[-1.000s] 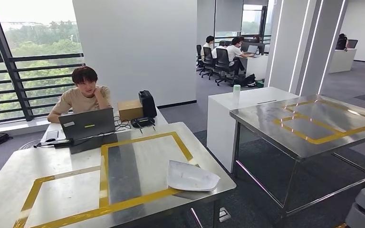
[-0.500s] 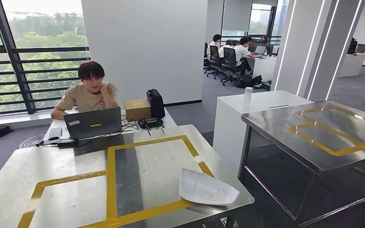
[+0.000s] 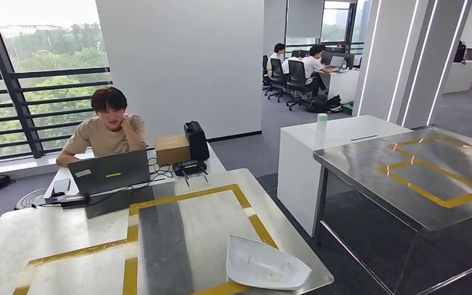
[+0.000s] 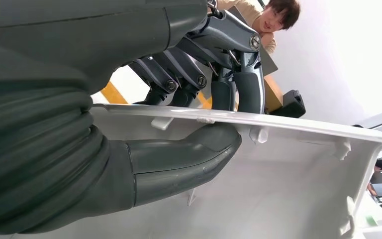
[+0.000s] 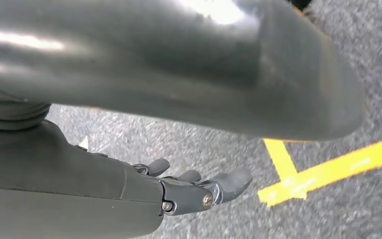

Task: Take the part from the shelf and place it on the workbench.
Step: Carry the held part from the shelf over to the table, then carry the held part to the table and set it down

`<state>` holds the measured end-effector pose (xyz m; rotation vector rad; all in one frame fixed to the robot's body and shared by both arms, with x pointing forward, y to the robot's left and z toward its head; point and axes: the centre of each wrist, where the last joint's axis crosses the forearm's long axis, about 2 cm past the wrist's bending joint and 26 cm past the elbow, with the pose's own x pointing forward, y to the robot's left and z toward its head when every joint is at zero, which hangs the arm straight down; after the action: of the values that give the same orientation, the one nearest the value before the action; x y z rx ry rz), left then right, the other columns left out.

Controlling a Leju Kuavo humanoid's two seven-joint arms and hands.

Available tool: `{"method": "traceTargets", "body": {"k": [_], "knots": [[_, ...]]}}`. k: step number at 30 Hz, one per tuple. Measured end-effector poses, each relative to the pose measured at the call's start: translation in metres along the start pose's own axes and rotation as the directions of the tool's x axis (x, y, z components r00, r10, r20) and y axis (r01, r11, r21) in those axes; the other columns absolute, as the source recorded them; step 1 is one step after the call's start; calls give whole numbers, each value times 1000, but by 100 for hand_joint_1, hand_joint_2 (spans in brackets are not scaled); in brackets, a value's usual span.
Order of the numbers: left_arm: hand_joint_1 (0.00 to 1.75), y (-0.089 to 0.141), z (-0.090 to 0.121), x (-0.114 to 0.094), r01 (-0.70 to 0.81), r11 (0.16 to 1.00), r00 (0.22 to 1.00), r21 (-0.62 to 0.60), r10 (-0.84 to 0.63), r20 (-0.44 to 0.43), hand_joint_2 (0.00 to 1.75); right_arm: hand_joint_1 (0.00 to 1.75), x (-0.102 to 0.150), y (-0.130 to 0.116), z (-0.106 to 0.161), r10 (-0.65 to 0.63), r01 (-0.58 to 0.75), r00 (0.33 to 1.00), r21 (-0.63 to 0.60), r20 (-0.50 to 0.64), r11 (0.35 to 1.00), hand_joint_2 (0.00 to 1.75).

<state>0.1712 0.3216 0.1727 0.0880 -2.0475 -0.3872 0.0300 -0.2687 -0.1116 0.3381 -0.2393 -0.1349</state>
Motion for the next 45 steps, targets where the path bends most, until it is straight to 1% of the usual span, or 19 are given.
{"method": "traceTargets", "body": {"k": [4, 6, 8, 10, 13, 15, 18, 21, 23, 27, 29, 30, 34, 37, 40, 45], "knots": [[175, 11, -5, -9, 3, 1000, 999, -6, -3, -40, 175, 0, 1, 2, -1, 15, -15, 1000, 7, -1, 1000, 0], [175, 19, -12, -16, 2, 1000, 998, -10, -2, -61, 175, 0, 3, 3, -1, 24, -24, 1000, 9, 2, 1000, 0], [175, 32, -22, -24, 11, 1000, 997, -10, -11, -73, 175, 0, 5, 4, -2, 32, -32, 999, 11, 8, 999, 0], [175, 51, -36, -35, 26, 1000, 995, -15, -27, -92, 175, 0, 7, 5, -2, 36, -36, 999, 14, 17, 999, 0], [175, 81, -62, -51, 55, 998, 990, -21, -57, -128, 175, 0, 7, 7, -3, 34, -35, 999, 19, 19, 999, 0], [175, 103, -83, -60, 79, 997, 984, -16, -81, -156, 175, 0, 6, 9, -3, 29, -29, 999, 21, 17, 999, 0], [175, 135, -124, -69, 130, 991, 974, 13, -125, -187, 175, 0, 6, 10, -4, 20, -20, 1000, 22, 8, 1000, 0], [175, 162, -160, -73, 239, 970, 948, 45, -223, -228, 175, 0, 7, 11, -4, 15, -14, 1000, 24, -11, 1000, 0], [175, 175, -179, -73, 307, 950, 925, 59, -284, -251, 175, 0, 8, 11, -4, 14, -13, 1000, 25, -23, 1000, 0], [175, 190, -210, -71, 378, 923, 892, 73, -342, -294, 175, 0, 10, 12, -5, 20, -19, 999, 25, -43, 1000, 0], [175, 194, -221, -73, 406, 911, 872, 67, -365, -326, 175, 0, 9, 13, -5, 31, -30, 998, 27, -62, 999, 0], [175, 195, -222, -76, 420, 906, 861, 59, -377, -342, 175, 0, 9, 13, -5, 37, -35, 997, 28, -69, 999, 0], [175, 196, -221, -85, 469, 883, 826, 19, -431, -363, 175, 0, 7, 15, -5, 46, -44, 996, 34, -76, 998, 0], [175, 189, -216, -93, 500, 866, 804, -24, -474, -358, 175, 0, 6, 16, -5, 47, -44, 996, 36, -78, 998, 0], [175, 173, -214, -103, 525, 849, 792, -60, -513, -332, 175, 0, 6, 17, -6, 41, -38, 996, 37, -83, 999, 0], [175, 131, -217, -117, 584, 803, 762, -117, -592, -262, 175, 0, 9, 20, -7, 31, -28, 996, 43, -79, 999, 0]]}}
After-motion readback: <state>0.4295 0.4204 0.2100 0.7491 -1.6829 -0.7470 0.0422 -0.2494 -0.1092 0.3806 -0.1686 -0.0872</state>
